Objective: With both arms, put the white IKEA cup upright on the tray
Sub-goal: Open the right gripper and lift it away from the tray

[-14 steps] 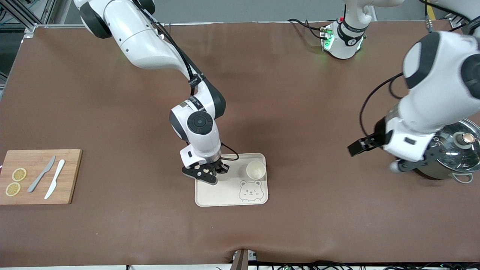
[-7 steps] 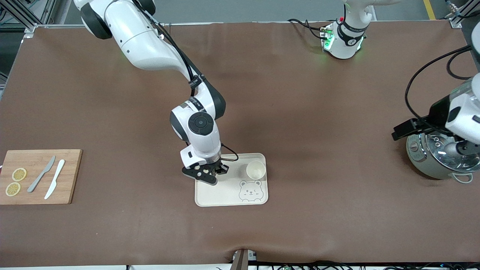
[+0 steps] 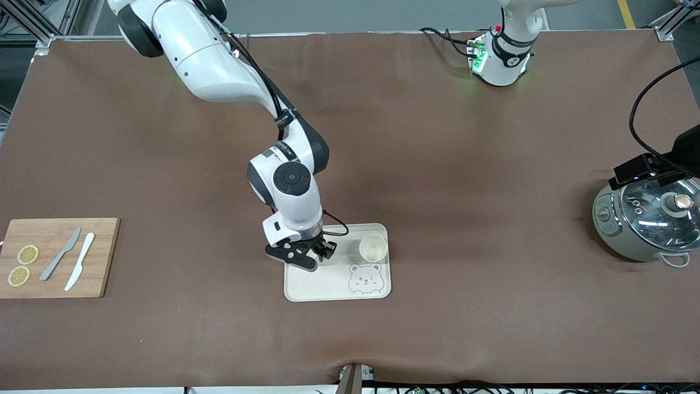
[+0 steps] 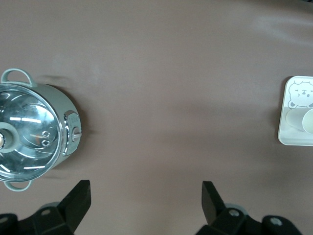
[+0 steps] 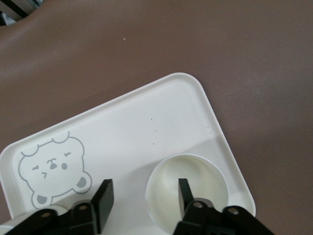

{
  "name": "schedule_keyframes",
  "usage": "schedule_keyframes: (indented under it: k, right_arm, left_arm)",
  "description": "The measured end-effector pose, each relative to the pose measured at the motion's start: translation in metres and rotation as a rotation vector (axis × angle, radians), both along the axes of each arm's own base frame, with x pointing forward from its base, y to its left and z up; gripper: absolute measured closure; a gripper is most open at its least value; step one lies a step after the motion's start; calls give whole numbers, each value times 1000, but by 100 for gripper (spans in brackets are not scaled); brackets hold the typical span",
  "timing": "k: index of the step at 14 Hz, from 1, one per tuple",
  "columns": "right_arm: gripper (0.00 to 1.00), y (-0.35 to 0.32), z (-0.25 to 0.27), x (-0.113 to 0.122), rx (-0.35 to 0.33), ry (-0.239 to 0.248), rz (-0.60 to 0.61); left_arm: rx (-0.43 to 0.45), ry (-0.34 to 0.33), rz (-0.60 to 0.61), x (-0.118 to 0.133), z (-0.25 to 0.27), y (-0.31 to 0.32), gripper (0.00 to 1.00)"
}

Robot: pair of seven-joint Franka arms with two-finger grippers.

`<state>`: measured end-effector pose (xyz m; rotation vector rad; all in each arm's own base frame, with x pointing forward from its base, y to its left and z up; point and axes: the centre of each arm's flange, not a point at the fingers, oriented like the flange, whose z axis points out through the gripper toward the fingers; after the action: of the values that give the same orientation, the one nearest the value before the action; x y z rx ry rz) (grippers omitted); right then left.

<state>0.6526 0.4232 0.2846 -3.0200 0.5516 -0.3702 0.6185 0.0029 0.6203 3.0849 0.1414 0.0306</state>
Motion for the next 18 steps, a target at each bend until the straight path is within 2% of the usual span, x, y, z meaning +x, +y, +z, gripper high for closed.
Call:
schedule_keyframes:
  k: [1, 3, 4, 7, 10, 12, 15, 18]
  right_arm:
    - [26, 2, 7, 0, 5, -7, 1]
    - [3, 4, 27, -2, 0, -5, 0]
    - [0, 4, 42, -3, -9, 3, -4]
    - [0, -6, 121, -18, -42, 34, -26]
    - [0, -28, 219, -49, -66, 76, 5]
    - [0, -61, 273, -65, -63, 124, 38]
    - [0, -136, 322, -71, -78, 188, 90]
    - [0, -222, 346, -72, -72, 238, 162]
  left_arm:
    - [0, -1, 1, 0, 0, 1, 0]
    - [0, -3, 1, 0, 1, 1, 0]
    - [0, -7, 1, 0, 2, 1, 0]
    - [0, -24, -1, 1, 6, 0, 0]
    - [3, -43, -36, 5, 6, -2, 0]
    - [17, -53, -59, 7, 6, -2, 0]
    - [21, -62, -73, 8, 8, -7, 0]
    - [20, -68, -71, 8, 11, -13, 0]
